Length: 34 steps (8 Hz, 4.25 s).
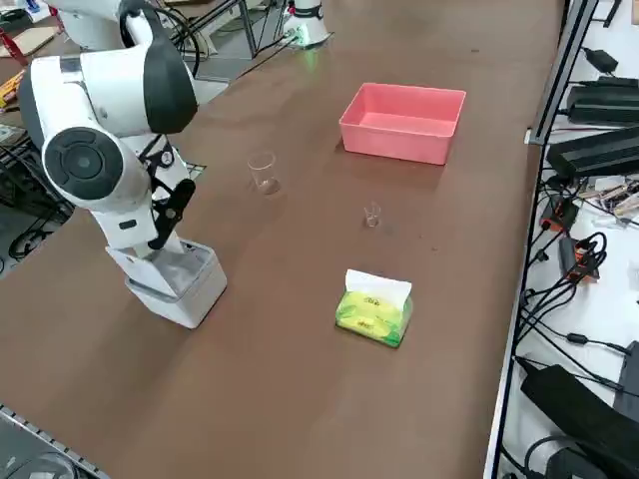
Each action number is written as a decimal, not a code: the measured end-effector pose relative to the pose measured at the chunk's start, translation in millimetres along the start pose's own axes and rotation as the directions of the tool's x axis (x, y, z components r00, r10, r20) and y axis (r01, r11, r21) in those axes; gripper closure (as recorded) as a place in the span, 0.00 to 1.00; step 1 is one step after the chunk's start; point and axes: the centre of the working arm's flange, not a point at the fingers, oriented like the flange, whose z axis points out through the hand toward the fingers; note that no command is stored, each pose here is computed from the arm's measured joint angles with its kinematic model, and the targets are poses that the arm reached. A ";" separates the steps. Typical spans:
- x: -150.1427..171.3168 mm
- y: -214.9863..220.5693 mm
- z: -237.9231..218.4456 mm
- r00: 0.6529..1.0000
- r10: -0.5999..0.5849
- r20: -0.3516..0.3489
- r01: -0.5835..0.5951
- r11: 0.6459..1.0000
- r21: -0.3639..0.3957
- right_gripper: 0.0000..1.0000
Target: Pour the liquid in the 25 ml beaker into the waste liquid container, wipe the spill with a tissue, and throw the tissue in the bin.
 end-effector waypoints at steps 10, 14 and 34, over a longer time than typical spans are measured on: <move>19.3 -14.2 -29.0 0.993 -0.046 -0.113 0.045 0.999 -0.011 0.00; 54.0 -75.5 -79.5 0.939 -0.197 -0.284 0.183 0.980 -0.074 0.00; 45.1 -400.8 -132.5 0.843 -0.012 -0.538 -0.211 0.912 -0.351 0.00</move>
